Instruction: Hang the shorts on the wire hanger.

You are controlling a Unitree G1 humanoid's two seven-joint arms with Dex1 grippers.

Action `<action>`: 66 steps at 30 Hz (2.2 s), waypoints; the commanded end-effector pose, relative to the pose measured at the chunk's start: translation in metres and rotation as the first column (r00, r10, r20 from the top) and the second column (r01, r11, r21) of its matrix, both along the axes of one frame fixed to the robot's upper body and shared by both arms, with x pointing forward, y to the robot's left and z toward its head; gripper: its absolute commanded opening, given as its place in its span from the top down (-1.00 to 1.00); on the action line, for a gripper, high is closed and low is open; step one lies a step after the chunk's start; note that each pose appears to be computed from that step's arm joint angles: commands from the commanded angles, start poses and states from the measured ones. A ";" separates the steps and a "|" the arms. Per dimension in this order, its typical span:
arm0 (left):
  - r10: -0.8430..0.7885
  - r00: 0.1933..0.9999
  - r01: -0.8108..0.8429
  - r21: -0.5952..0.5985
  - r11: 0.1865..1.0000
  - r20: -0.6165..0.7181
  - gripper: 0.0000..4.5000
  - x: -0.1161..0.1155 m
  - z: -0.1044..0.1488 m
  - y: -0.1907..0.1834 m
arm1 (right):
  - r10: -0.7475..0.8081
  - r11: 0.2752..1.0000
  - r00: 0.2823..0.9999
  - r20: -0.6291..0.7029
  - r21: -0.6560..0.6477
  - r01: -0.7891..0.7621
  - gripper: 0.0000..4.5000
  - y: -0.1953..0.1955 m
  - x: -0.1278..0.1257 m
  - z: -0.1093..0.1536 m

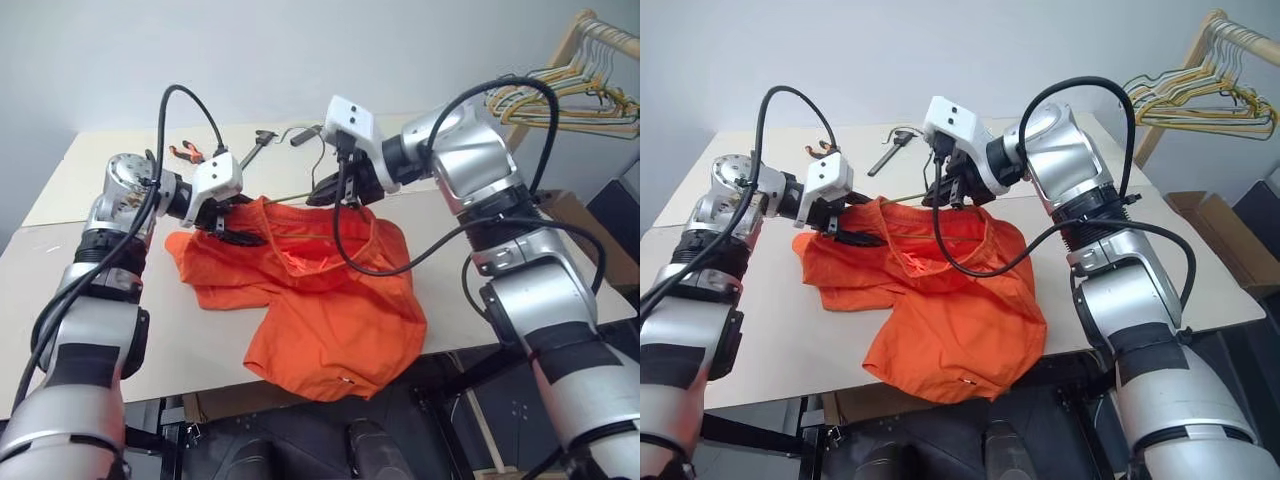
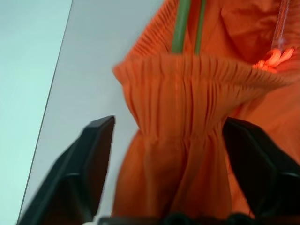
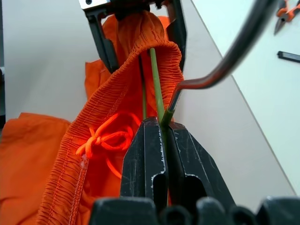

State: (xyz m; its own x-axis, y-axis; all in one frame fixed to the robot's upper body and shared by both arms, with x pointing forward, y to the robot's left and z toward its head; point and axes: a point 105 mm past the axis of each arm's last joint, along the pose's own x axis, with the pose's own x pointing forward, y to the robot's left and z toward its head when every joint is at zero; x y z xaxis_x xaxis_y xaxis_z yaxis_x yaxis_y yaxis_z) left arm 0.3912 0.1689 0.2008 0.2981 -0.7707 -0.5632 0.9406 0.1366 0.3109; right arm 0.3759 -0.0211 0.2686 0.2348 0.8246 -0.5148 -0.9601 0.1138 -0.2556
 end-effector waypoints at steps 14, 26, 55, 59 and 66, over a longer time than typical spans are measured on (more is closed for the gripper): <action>-0.046 0.999 0.046 -0.053 0.998 -0.002 1.00 -0.006 0.017 0.003 | 0.013 0.998 0.996 0.089 0.052 -0.018 0.67 -0.005 -0.003 0.023; -0.029 0.999 0.027 -0.075 0.997 -0.024 1.00 -0.007 0.014 0.004 | -0.146 0.984 0.978 0.150 0.123 0.128 -0.98 -0.079 -0.014 0.049; -0.064 0.998 0.063 -0.055 0.997 -0.028 1.00 -0.015 0.012 0.004 | -0.079 0.974 0.988 0.132 -0.203 0.105 -0.26 -0.072 0.007 -0.042; -0.076 0.997 0.074 -0.048 0.996 -0.030 1.00 -0.018 0.009 0.005 | -0.061 0.972 0.993 0.099 -0.218 0.082 0.36 -0.073 0.009 -0.042; -0.095 0.995 0.094 -0.051 0.994 -0.033 1.00 -0.022 0.007 0.003 | 0.006 0.962 0.999 0.034 -0.275 0.003 0.99 -0.075 0.004 -0.051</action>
